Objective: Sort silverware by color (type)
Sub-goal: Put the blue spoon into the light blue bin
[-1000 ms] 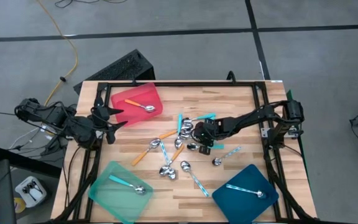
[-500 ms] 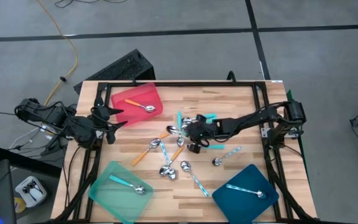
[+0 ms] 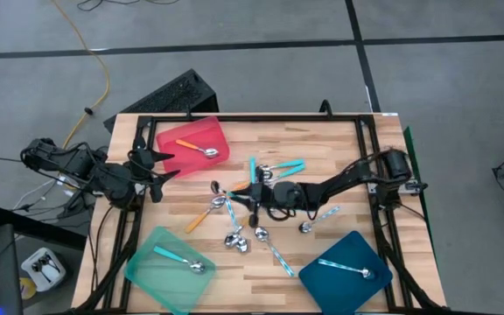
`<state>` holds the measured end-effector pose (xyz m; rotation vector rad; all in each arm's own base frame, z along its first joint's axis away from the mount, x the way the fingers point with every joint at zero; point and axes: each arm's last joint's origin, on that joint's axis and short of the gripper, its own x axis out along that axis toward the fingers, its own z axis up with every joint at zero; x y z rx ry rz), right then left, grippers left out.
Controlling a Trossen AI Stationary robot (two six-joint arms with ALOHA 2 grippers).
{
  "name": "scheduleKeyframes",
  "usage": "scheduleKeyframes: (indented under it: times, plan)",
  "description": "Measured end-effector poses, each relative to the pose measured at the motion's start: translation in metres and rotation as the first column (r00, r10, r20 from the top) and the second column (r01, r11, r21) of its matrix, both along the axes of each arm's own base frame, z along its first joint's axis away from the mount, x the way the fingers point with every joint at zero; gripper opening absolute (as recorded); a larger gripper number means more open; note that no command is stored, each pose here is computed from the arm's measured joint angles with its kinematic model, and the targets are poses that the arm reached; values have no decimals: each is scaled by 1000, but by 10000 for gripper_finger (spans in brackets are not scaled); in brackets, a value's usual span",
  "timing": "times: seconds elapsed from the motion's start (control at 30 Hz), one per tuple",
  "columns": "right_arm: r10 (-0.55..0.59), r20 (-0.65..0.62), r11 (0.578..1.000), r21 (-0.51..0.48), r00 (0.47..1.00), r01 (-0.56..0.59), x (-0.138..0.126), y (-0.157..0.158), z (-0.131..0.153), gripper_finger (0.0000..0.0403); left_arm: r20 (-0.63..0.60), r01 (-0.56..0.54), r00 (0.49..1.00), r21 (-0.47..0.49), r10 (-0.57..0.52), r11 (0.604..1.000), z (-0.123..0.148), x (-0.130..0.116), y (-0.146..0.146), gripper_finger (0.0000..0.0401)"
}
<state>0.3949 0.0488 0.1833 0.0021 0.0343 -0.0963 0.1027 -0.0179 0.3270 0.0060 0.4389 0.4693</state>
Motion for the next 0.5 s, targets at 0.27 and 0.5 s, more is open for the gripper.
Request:
scheduleKeyframes:
  times: [0.27,0.5]
  plan:
    - [229,198,972,4,953,-234,43,13,-7,78,1,-2,1000,0,2,1000,0,0,0,226]
    - [377,192,924,-16,906,-381,92,29,-7,78,8,-1,1000,1,1,1000,1,0,0,226]
